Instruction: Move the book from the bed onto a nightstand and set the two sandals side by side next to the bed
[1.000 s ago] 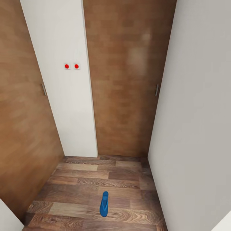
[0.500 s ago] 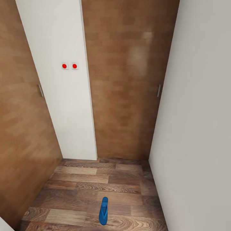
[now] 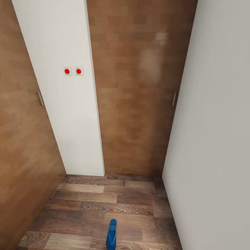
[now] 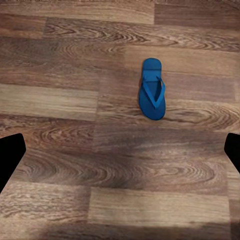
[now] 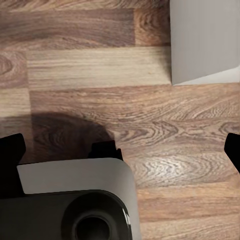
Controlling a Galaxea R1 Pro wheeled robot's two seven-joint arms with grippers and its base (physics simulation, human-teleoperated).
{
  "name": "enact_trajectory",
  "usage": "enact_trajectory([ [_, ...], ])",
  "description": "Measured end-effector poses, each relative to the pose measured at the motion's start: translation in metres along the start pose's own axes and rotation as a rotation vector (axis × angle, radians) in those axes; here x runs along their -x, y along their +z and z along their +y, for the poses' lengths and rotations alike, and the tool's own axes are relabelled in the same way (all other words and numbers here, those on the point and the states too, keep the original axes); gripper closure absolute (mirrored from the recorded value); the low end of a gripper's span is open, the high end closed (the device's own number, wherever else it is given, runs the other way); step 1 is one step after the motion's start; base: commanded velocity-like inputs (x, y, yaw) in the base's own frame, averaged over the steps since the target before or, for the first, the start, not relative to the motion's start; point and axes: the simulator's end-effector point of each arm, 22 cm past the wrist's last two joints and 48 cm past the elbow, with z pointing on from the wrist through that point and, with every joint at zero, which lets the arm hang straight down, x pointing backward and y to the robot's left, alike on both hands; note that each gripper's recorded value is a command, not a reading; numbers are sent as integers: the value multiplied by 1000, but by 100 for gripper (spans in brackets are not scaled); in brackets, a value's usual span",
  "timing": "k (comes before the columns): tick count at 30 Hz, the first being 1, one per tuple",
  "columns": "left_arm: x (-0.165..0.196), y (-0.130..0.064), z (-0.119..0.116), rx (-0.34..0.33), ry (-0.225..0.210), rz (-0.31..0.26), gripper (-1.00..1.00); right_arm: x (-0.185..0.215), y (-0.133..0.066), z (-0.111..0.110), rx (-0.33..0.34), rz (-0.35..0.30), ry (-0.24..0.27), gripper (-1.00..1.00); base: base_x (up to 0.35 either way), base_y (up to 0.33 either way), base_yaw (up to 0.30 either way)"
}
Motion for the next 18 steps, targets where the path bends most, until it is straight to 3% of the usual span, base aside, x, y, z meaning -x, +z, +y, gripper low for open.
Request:
enact_trajectory([
  [12,6,1,-3,-1,-1,-9,-100,0,0,0,0,-1,-1,-100,1,0,0],
  [15,37,11,-18,-10,-17,-33,-100,0,0,0,0,0,-1,-100,0,0,0],
  [18,73,25,-34,-15,-28,-10,-100,0,0,0,-1,0,-1,-100,0,0,0],
])
